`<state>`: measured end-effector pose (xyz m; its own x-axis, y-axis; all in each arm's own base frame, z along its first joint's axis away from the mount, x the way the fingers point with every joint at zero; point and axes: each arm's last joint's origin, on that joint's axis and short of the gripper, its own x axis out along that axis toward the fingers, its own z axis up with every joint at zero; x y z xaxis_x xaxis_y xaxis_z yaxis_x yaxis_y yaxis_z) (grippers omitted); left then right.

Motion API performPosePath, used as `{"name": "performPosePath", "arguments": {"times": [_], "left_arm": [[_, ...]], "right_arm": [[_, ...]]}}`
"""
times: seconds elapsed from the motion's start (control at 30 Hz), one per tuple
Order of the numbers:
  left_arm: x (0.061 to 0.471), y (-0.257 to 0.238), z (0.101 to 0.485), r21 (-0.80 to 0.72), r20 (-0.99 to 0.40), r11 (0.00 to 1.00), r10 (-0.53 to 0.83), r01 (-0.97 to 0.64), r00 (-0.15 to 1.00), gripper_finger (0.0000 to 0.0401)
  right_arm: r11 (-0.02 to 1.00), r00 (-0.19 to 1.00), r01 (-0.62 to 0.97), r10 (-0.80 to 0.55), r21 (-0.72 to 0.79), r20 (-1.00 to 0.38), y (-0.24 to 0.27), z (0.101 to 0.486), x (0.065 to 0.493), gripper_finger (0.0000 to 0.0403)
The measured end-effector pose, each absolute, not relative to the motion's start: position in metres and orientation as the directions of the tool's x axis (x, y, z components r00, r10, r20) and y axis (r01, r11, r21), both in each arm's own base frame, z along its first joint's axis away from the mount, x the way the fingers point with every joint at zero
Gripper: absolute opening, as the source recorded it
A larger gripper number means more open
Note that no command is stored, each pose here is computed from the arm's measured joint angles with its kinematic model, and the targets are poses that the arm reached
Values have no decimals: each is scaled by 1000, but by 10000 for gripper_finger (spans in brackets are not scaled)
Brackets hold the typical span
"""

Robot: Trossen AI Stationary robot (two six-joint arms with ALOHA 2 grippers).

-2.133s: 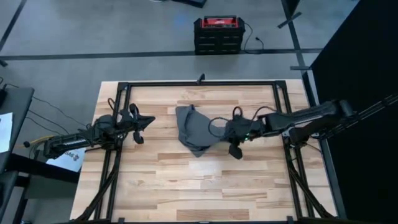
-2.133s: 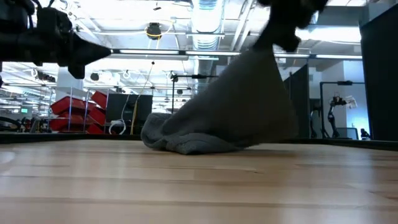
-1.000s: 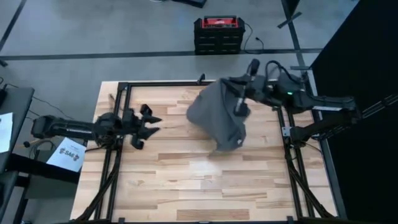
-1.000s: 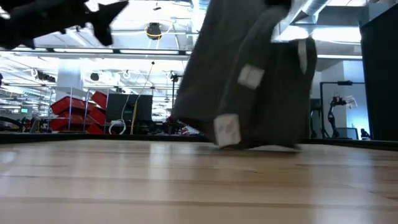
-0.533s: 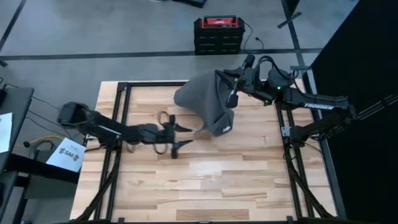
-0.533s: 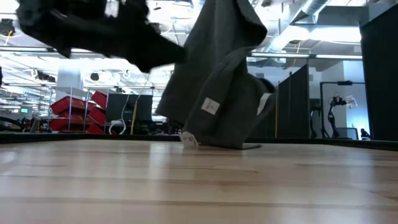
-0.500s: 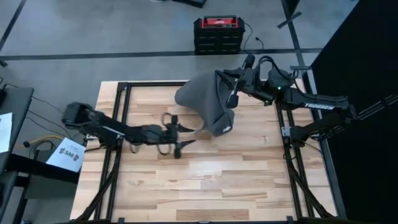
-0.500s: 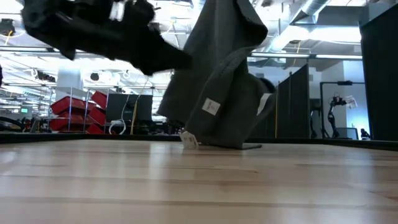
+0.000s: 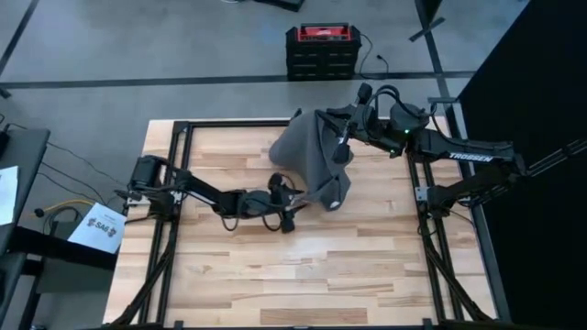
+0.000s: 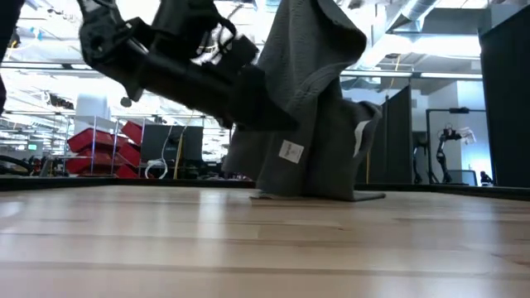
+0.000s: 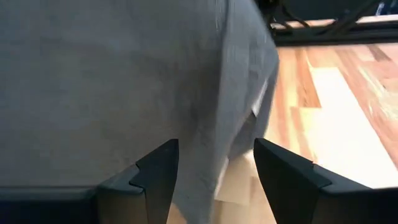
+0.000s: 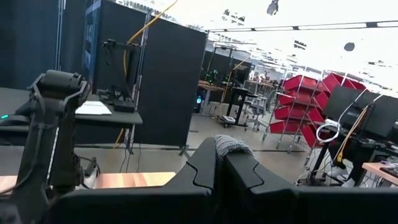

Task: Roll towel
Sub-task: Fold the gray towel

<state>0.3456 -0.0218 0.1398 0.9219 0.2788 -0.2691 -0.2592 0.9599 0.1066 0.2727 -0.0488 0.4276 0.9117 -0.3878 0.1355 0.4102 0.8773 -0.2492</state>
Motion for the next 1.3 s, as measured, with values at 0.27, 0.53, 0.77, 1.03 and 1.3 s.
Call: {"name": "performPosePath", "arguments": {"times": [0.27, 0.53, 0.77, 1.03, 1.3], "left_arm": [[364, -21, 127, 138, -325, 940, 340, -311, 882, 147], [329, -46, 204, 360, -252, 830, 527, -426, 812, 4], [250, -55, 313, 382, -47, 757, 588, -530, 807, 0], [172, -27, 372, 262, 102, 746, 609, -612, 787, 0], [150, -19, 383, 226, 141, 741, 617, -632, 774, 0]], "right_arm": [[881, 917, 400, -383, -255, 115, -47, 426, 273, 0], [885, 939, 332, -342, -325, 30, -35, 418, 274, 0], [908, 925, 195, -296, -372, -238, -22, 393, 270, 0], [970, 772, 106, -219, -219, -597, -3, 343, 260, 53], [976, 698, -41, -126, -216, -705, 31, 297, 253, 136]]}}
